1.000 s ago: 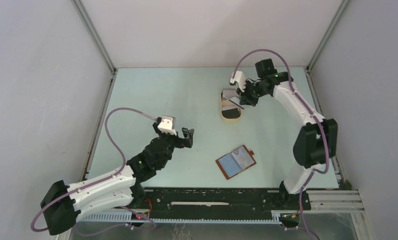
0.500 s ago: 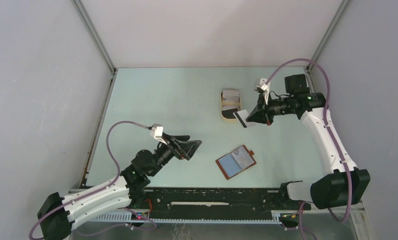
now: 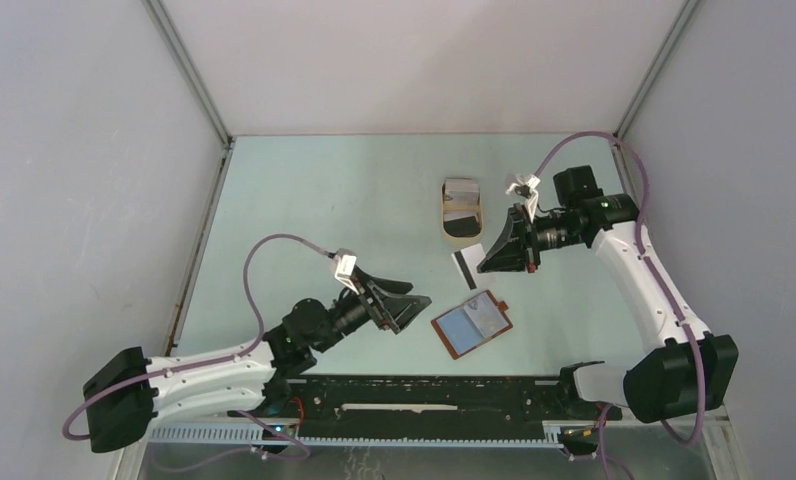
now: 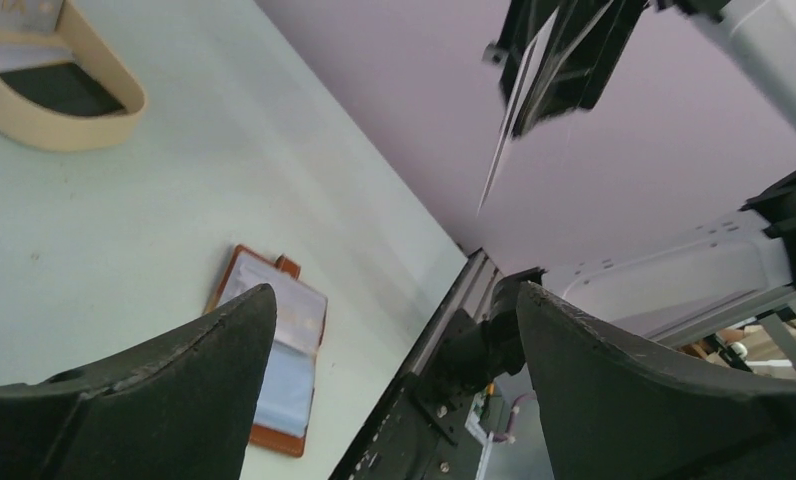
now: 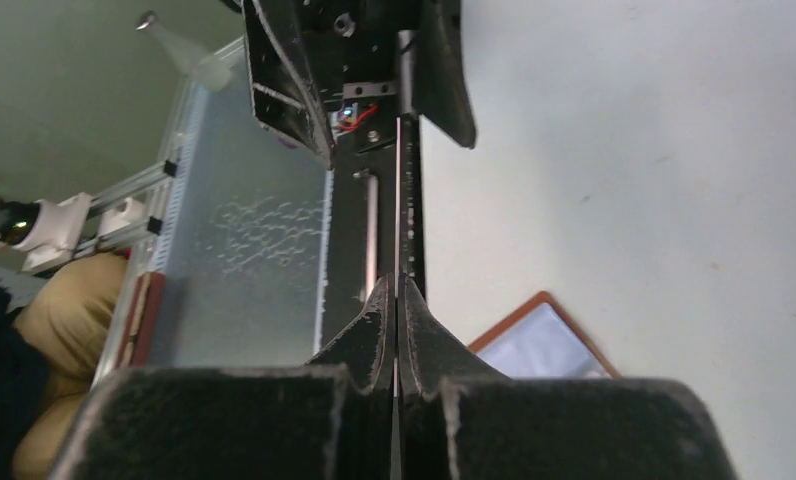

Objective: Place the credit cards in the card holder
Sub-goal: Pick up the credit card from the storage box.

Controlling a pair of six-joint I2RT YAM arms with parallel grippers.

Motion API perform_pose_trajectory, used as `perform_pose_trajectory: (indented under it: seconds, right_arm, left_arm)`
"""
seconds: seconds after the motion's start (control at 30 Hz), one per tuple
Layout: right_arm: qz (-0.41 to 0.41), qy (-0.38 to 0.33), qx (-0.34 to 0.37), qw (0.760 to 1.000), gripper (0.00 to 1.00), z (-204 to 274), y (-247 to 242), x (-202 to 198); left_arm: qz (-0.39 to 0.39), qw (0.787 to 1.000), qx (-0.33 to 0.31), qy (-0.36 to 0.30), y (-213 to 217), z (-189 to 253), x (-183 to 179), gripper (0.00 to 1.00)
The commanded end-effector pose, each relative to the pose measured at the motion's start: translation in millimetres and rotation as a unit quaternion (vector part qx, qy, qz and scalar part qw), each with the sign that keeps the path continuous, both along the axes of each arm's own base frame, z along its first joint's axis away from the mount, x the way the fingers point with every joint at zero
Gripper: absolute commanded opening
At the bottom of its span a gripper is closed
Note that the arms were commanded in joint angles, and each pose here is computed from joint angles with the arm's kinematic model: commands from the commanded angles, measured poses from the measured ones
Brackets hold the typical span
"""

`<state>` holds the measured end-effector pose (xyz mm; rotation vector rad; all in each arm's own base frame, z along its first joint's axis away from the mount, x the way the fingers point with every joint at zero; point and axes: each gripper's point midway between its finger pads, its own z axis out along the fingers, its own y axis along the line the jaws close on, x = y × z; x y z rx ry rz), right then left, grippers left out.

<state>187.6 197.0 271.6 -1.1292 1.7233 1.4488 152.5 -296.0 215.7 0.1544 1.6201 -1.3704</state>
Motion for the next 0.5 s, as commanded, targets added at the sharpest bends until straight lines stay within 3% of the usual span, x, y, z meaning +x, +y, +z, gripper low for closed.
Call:
perform_pose_trajectory:
  seconds: [0.0, 0.2, 0.47]
  right_arm:
    - [0.037, 0.024, 0.031, 0.999, 0.0, 10.2, 13.6, -20.9]
    - [0.061, 0.047, 0.021, 0.997, 0.0, -0.7, 23.9, -25.0]
    - [0.077, 0.058, 0.001, 0.995, 0.0, -13.5, 32.2, -26.5]
  left_arm:
    - [-0.013, 0.997, -0.061, -0.053, -7.4, 64.8, -2.3, 0.94]
    - [-0.022, 0.995, -0.052, -0.08, -13.9, 76.4, -2.9, 0.89]
    - [-0.054, 0.992, -0.047, -0.108, -33.0, 87.6, -6.3, 0.75]
